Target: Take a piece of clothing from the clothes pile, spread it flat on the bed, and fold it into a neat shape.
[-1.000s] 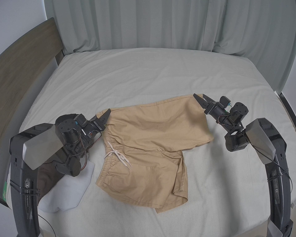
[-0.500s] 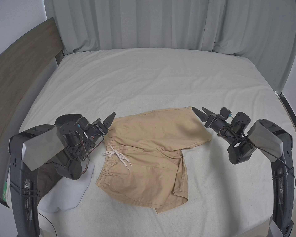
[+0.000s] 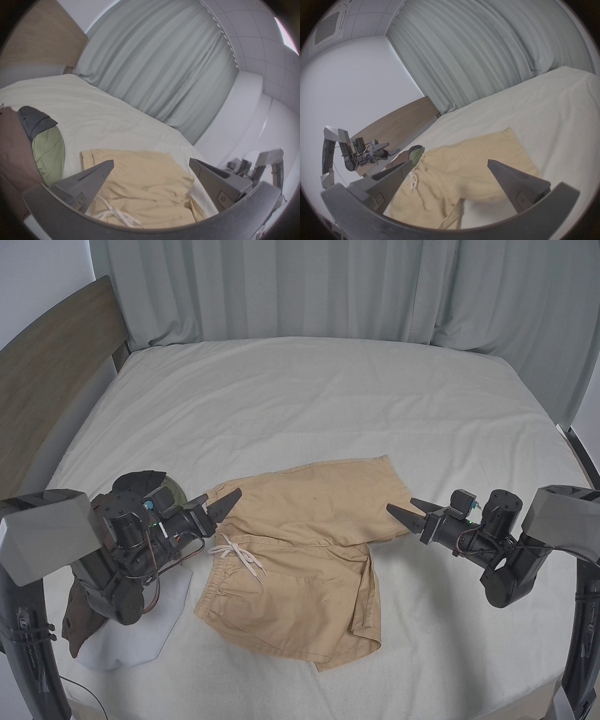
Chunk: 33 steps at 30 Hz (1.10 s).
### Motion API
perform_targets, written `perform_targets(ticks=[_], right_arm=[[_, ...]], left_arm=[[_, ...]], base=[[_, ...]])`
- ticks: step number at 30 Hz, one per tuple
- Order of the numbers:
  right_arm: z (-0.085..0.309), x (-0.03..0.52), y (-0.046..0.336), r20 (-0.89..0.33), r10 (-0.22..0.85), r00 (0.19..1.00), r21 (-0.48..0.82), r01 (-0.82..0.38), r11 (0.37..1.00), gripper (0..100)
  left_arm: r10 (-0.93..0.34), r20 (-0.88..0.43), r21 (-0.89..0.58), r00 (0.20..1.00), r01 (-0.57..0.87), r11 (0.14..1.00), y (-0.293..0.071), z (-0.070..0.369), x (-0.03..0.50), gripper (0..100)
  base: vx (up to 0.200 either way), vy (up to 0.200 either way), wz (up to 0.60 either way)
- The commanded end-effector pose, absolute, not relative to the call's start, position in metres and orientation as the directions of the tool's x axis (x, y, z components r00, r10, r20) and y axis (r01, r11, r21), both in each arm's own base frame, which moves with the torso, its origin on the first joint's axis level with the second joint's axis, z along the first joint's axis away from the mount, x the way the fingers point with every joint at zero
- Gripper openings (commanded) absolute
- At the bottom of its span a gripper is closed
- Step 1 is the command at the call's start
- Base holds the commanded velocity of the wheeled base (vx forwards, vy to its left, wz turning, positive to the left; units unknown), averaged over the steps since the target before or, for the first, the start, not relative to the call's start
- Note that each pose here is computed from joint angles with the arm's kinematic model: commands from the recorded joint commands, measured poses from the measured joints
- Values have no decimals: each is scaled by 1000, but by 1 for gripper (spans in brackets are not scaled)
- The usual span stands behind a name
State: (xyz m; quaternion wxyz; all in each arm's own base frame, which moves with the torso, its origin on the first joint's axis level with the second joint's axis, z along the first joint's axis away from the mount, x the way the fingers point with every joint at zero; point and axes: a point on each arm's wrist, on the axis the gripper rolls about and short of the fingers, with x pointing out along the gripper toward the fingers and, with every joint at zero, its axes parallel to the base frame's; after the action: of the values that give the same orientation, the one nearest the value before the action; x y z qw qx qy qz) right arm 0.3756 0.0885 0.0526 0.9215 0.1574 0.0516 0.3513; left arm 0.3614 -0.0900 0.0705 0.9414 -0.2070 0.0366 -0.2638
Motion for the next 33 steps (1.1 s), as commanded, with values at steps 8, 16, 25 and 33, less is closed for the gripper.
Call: perform_targets(ticks=[8, 16, 25, 33], right_arm=[[71, 312, 109, -52, 738, 672, 339, -684, 646, 100], [72, 300, 108, -68, 755, 652, 349, -694, 630, 100], [68, 285, 109, -105, 763, 638, 370, -687, 625, 100], [60, 278, 111, -141, 769, 623, 387, -680, 622, 100]], left_arm=[[-700, 49, -233, 712, 690, 685, -73, 115, 290, 100], [-731, 3, -130, 683, 725, 677, -71, 106, 279, 100], [-736, -18, -11, 677, 736, 677, -71, 102, 272, 100], [-734, -16, 38, 679, 734, 678, -70, 104, 271, 100]], base=[[0, 0, 0], [0, 0, 0], [0, 0, 0], [0, 0, 0]])
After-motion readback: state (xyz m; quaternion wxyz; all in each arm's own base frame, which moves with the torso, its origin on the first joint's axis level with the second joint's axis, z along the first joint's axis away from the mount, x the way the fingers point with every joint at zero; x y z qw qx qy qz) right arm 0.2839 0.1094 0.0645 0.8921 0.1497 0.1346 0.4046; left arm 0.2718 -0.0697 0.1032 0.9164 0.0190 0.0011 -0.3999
